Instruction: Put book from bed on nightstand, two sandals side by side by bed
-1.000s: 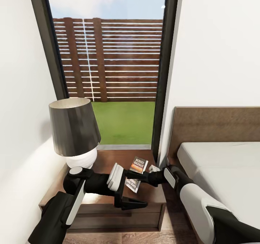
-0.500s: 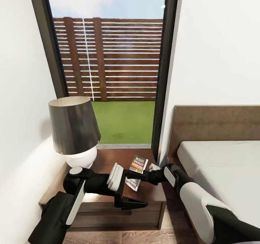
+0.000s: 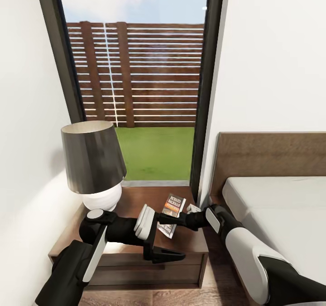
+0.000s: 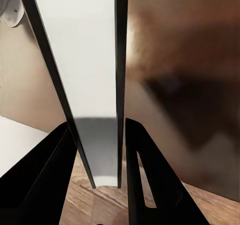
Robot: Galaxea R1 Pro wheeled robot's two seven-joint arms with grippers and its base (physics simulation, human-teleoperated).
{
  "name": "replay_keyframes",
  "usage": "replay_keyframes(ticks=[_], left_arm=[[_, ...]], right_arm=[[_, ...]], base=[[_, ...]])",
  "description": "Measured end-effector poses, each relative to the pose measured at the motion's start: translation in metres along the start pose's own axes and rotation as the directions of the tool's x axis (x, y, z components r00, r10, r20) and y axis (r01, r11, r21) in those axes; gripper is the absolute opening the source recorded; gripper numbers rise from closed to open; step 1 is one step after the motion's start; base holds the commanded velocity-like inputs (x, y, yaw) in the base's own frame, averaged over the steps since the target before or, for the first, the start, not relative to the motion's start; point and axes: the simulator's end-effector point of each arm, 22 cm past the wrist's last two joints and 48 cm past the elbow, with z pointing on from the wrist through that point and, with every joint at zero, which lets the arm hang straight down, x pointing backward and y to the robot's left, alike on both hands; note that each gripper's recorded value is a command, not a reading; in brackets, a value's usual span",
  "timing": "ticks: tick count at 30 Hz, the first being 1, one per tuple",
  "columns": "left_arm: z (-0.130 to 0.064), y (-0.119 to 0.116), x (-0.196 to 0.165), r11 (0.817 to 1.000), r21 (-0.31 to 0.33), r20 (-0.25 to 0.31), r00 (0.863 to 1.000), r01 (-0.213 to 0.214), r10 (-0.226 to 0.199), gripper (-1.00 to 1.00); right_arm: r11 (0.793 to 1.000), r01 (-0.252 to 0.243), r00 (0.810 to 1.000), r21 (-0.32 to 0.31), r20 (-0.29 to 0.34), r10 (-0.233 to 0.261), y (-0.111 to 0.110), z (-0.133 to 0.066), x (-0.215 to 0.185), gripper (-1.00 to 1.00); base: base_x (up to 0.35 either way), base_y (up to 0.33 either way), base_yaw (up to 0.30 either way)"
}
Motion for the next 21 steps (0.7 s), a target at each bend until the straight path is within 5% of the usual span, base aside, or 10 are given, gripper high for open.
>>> replay_keyframes(ticks=[21], left_arm=[[-0.0002, 0.0048, 0.0091, 1.0, 0.0, 0.004, 1.0, 0.0, 0.0, 1.0]], right_arm=[[1.0, -0.005, 1.0, 0.003, -0.008, 0.005, -0.0073, 0.0077, 0.0032, -1.0]], base=[[0.0, 0.0, 0.0]])
